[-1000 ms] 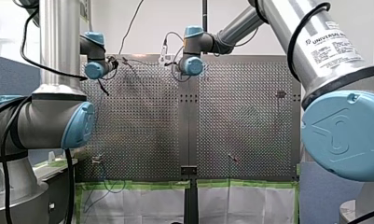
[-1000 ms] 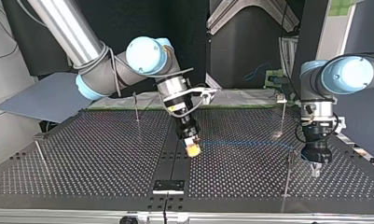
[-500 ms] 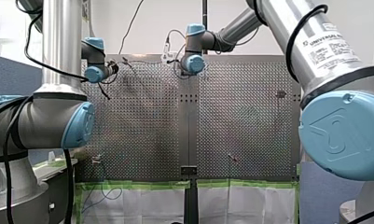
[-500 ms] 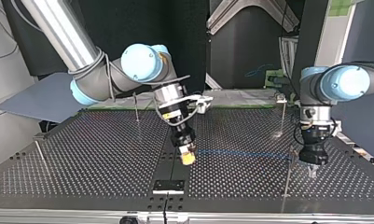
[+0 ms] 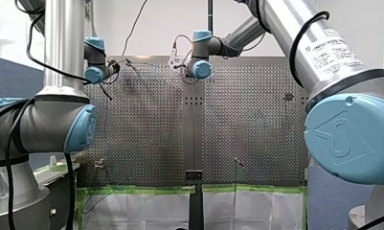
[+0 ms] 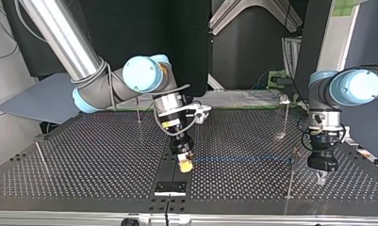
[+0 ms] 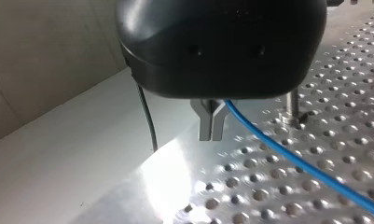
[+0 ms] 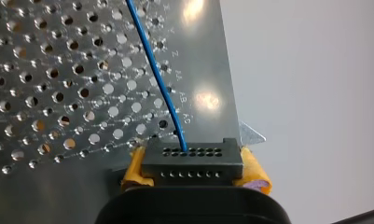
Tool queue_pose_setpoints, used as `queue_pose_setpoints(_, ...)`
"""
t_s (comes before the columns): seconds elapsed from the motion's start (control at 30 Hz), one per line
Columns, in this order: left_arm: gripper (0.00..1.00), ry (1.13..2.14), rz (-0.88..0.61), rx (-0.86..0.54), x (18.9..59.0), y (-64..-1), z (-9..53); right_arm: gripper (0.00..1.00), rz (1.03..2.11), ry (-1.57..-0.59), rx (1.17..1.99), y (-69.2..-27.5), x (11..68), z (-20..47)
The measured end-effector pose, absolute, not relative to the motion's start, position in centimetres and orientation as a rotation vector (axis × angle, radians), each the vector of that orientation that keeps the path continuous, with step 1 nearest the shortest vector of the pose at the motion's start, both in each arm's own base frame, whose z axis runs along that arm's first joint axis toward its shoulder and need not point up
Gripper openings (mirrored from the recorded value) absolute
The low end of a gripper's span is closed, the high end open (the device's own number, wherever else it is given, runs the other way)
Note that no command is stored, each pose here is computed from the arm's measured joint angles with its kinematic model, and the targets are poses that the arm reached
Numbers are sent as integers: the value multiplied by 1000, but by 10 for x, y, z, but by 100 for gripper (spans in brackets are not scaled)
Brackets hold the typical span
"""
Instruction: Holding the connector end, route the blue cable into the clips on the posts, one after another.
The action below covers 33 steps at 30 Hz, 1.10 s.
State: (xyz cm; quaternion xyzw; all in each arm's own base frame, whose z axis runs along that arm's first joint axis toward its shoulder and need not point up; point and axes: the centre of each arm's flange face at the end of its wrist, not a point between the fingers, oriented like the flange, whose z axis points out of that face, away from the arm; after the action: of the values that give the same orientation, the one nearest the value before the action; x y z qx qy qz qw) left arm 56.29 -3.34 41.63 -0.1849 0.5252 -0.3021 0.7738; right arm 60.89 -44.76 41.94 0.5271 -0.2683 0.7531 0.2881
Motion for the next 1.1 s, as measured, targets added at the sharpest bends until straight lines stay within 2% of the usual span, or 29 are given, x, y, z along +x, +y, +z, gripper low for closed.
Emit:
queue_pose_setpoints(0.4,1,1127,-696,-397,571,-29,409,0,2024,-701,1408,-457,605,423)
queue_pose_setpoints(0.43,4,1126,-697,-396,571,-29,409,0,2025,-699,1410,-457,605,423)
queue_pose_setpoints(0.47,16,1126,-697,-395,571,-29,409,0,2026,-698,1412,-457,605,422)
queue_pose_setpoints(0.5,16,1126,-697,-394,571,-29,409,0,2025,-698,1414,-457,605,422)
queue_pose_setpoints(0.57,36,1127,-699,-391,571,-30,409,0,2025,-698,1416,-457,605,422)
queue_pose_setpoints(0.6,36,1128,-702,-387,571,-30,409,0,2025,-697,1417,-457,605,422)
queue_pose_setpoints(0.67,46,1131,-707,-377,571,-31,410,0,2025,-698,1420,-457,605,422)
queue_pose_setpoints(0.7,46,1132,-711,-371,571,-32,410,0,2024,-698,1421,-457,605,421)
queue_pose_setpoints(0.73,60,1134,-713,-366,571,-32,410,0,2024,-698,1423,-457,605,421)
queue_pose_setpoints(0.77,71,1134,-716,-361,571,-32,410,0,2023,-699,1426,-456,606,421)
queue_pose_setpoints(0.8,71,1135,-720,-356,571,-33,410,0,2023,-699,1428,-456,606,420)
queue_pose_setpoints(0.83,80,1135,-724,-349,572,-33,411,0,2021,-700,1431,-456,606,420)
queue_pose_setpoints(0.87,84,1136,-728,-343,572,-33,411,0,2020,-701,1433,-456,606,420)
queue_pose_setpoints(1.0,84,1130,-732,-335,571,-33,414,0,2017,-703,1438,-455,606,419)
queue_pose_setpoints(1.03,89,1129,-732,-335,571,-33,414,0,2017,-703,1439,-455,606,419)
queue_pose_setpoints(1.07,100,1128,-731,-335,571,-33,415,0,2017,-704,1439,-455,606,419)
queue_pose_setpoints(1.1,100,1126,-728,-336,570,-33,416,0,2017,-704,1440,-455,606,419)
